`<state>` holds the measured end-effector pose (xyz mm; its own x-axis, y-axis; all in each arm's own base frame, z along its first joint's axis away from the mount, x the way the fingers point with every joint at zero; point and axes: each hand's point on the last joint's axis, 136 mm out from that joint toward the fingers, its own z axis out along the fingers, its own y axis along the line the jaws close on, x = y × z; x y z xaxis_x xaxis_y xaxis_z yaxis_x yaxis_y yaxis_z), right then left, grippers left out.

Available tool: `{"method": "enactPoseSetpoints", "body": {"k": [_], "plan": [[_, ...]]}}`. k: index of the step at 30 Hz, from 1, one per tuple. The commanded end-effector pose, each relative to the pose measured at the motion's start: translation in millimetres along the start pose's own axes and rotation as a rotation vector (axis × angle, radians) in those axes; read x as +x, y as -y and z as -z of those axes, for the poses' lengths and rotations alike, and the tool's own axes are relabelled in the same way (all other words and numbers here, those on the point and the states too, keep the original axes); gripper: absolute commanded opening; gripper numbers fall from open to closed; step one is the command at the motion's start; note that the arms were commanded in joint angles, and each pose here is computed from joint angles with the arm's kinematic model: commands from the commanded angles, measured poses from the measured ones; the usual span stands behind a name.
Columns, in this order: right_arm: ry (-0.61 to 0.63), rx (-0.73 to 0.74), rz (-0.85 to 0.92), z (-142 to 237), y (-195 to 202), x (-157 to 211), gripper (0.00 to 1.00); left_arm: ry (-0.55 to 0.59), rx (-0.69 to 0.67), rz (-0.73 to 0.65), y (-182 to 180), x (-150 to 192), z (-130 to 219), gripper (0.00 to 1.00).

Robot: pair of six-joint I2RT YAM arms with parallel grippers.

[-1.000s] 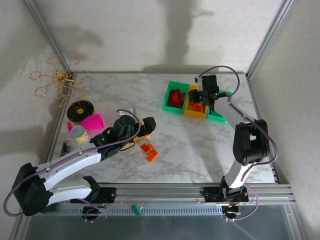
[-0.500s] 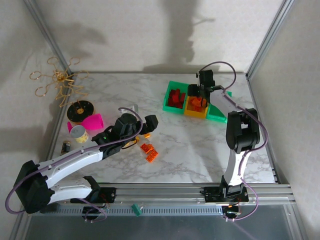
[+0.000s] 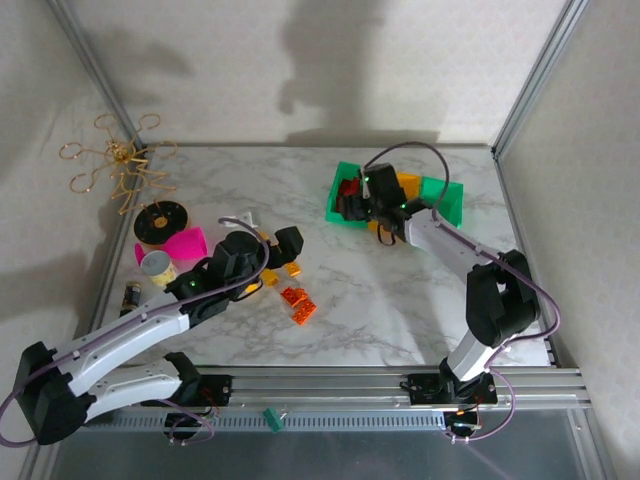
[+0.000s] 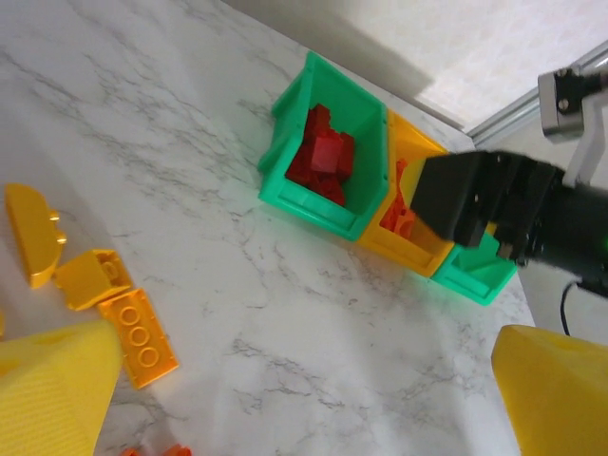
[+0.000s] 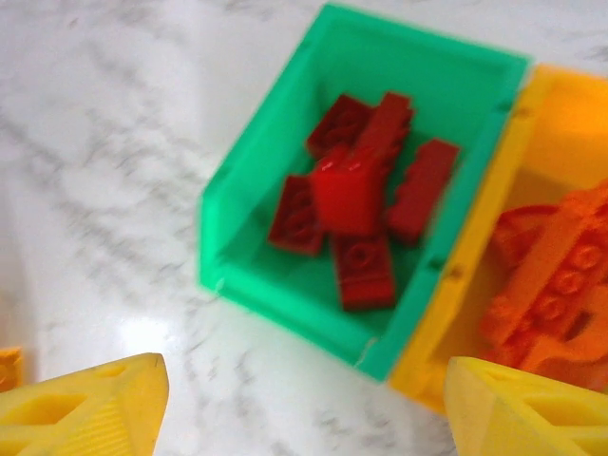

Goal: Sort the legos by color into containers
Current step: Place the lego in the container, then pick up the lego from the center of the table.

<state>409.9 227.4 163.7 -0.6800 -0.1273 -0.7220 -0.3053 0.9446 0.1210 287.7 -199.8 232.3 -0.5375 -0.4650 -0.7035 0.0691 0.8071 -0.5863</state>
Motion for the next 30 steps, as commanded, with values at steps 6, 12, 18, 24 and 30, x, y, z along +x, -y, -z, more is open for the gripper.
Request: {"method": "enactPoseSetpoints", "body": {"k": [6,12,18,24,30], "plan": [[-0.048,-0.088,-0.007,13,-56,45,0.80,0.016,-0.144,0.045,-54,16,19,1.00],[-0.112,-0.180,0.003,14,-108,98,0.81,0.012,-0.215,0.080,-80,26,28,1.00],[-0.164,-0.240,0.037,14,-147,135,0.82,0.013,-0.238,0.113,-92,32,34,1.00],[-0.210,-0.236,0.115,11,-173,165,0.84,0.033,-0.253,0.129,-101,32,41,1.00],[-0.264,-0.225,0.093,3,-170,187,0.74,0.033,-0.256,0.131,-103,33,42,1.00]]}}
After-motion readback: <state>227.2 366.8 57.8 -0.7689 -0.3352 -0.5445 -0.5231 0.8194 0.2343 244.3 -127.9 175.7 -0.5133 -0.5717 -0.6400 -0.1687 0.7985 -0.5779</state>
